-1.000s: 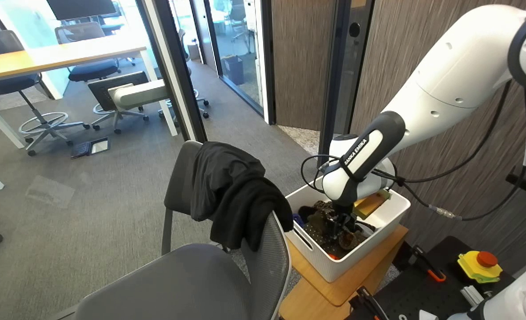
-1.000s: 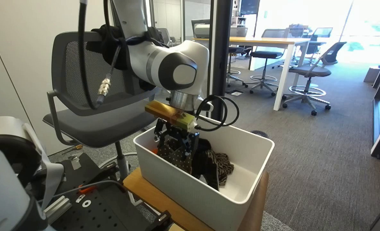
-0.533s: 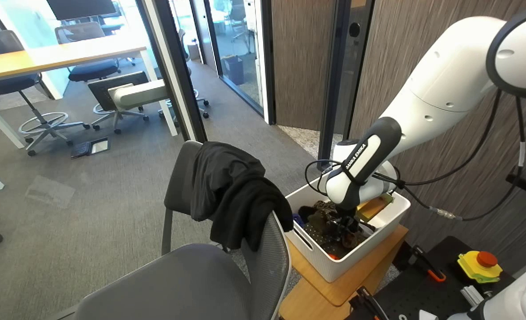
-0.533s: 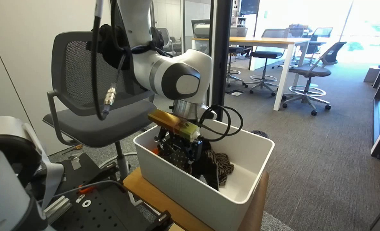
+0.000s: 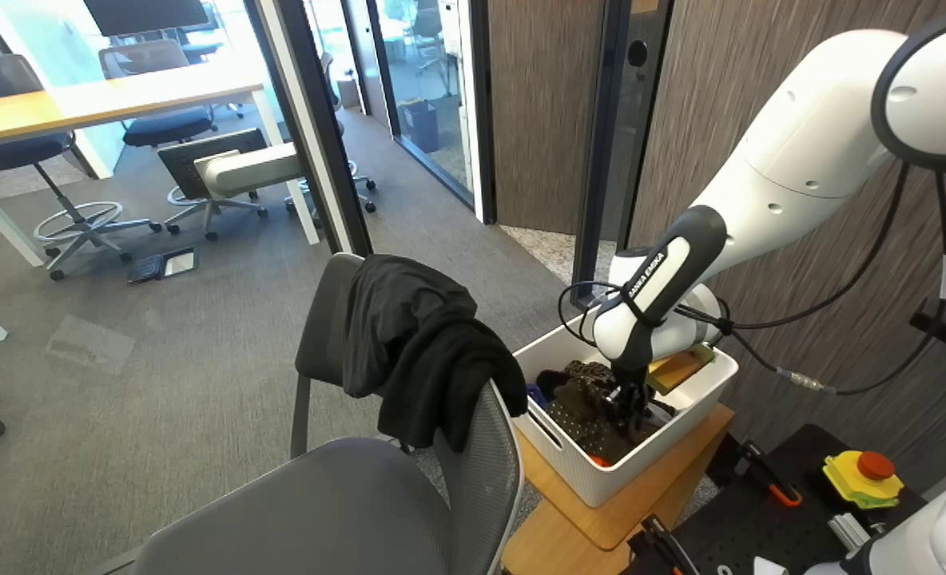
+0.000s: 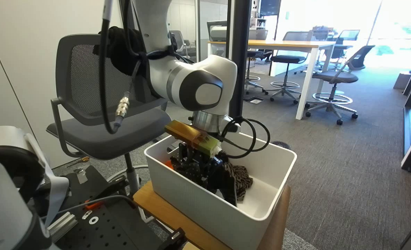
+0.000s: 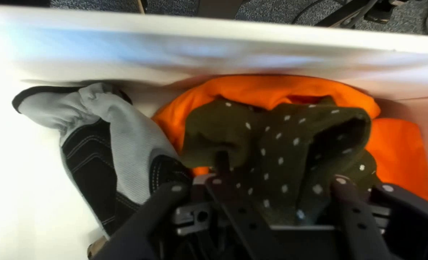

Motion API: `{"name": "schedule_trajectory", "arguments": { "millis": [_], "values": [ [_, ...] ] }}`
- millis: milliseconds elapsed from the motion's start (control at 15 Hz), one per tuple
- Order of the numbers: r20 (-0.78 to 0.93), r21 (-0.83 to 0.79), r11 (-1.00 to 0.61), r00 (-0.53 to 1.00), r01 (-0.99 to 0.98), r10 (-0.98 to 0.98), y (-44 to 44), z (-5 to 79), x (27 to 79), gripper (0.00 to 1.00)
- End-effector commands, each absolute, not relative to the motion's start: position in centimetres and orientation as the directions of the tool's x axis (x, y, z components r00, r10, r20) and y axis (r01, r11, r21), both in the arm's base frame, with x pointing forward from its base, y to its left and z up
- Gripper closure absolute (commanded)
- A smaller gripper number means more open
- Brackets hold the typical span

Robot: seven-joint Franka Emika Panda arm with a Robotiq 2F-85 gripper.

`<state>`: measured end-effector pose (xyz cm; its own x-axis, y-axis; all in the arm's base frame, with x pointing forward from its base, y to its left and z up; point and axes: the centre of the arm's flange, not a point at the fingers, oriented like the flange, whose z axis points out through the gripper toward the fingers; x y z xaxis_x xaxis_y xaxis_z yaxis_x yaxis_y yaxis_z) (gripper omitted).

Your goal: Put one sock on the backrest of the chair

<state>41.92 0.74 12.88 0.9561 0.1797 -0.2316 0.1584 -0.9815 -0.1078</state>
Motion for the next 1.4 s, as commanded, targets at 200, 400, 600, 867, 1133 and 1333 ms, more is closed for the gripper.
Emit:
{"name": "schedule_trajectory", "arguments": {
  "millis": [200, 400, 600, 867, 1133, 1333],
  "values": [
    [-0.223, -0.115, -0.983, 0.960, 0.145, 0.167, -0.1, 13.1, 42.5, 0.90],
    [-0.226, -0.133, -0.981, 0.960, 0.138, 0.166, -0.6, 13.5, 42.6, 0.90],
    [-0.227, -0.146, -0.981, 0.961, 0.128, 0.159, -1.3, 13.9, 42.8, 0.88],
    [-0.215, -0.222, -0.970, 0.965, 0.103, 0.152, -3.0, 17.3, 43.6, 0.90],
    [-0.144, -0.239, -0.964, 0.977, 0.120, 0.158, -4.0, 25.4, 44.5, 0.88],
    [-0.107, -0.189, -0.966, 0.974, 0.177, 0.199, -3.3, 32.1, 45.2, 0.89]
  ]
}}
